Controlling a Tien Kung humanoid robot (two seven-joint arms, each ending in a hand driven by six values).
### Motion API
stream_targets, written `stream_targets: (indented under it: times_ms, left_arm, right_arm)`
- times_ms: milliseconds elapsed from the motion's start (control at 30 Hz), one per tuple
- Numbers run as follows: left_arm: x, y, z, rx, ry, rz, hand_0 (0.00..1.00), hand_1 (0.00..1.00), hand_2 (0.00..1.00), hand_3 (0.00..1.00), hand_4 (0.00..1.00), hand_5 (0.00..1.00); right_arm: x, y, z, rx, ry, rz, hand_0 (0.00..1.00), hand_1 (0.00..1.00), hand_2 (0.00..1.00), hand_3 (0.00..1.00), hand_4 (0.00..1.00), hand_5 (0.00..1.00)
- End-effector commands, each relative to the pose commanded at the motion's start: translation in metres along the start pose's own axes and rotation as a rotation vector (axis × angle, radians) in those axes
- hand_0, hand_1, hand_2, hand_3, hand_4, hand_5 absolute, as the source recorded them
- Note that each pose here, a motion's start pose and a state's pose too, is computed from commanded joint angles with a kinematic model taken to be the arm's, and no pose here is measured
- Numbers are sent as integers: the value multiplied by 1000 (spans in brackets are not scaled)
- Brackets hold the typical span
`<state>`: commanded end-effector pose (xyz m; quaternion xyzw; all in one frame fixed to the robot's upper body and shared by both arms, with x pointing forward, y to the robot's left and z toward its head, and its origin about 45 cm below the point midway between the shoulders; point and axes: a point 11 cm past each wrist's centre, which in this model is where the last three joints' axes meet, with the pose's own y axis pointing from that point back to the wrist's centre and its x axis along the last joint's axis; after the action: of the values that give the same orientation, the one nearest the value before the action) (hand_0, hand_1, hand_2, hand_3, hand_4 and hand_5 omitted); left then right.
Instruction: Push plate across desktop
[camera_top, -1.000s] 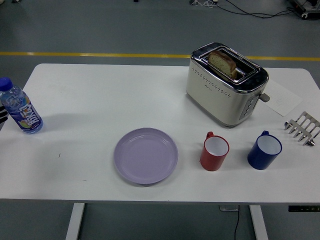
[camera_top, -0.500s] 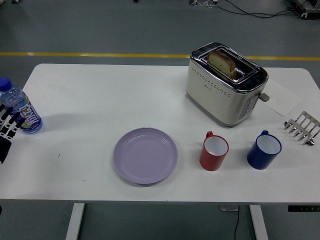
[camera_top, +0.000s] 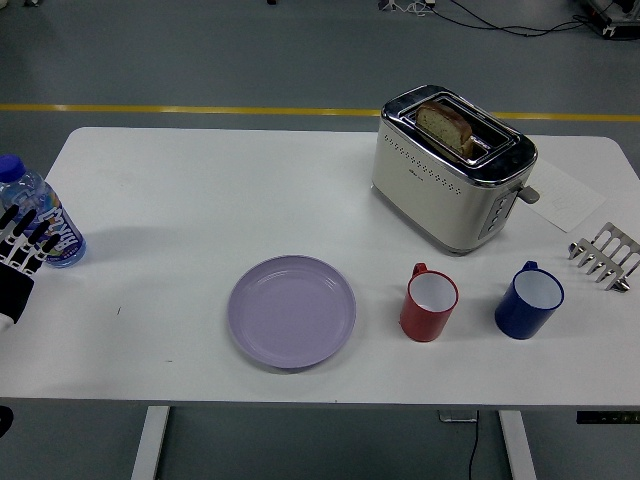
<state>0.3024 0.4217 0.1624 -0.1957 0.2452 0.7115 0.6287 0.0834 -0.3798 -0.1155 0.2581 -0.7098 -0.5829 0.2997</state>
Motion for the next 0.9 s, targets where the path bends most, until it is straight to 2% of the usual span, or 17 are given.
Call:
stream_targets:
  times_ms: [100,200,233,267,400,700,900]
  left_arm:
    - [-14,4,-12,56,-28,-67,578,669,673,637,540,998]
    - [-26,4,-27,102,-1,-103,578,669,673,637,540,998]
    - [-29,4,-31,115,3,-110,578,669,673,637,540,998]
    - [-32,3,-37,133,14,-118,623,680,678,645,534,998]
    - [-38,0,-47,158,25,-128,623,680,678,645,534,998]
    - [-47,-15,-39,128,16,-134,630,683,679,646,531,998]
    - [-44,-20,-36,97,30,-104,635,681,678,647,529,998]
  right_arm:
    - [1,0,0,-1,1,2,631,594,655,572,346,207]
    - [1,0,1,-1,3,2,631,594,655,572,346,207]
    - [1,0,1,-1,4,3,631,594,655,572,346,207]
    - [1,0,1,-1,3,2,631,595,655,573,343,206]
    - [0,0,0,-1,3,1,631,595,655,573,343,206]
    - [-3,1,-3,5,0,-5,631,595,655,573,342,204]
    - [-4,1,-4,7,0,-7,631,595,654,574,342,200]
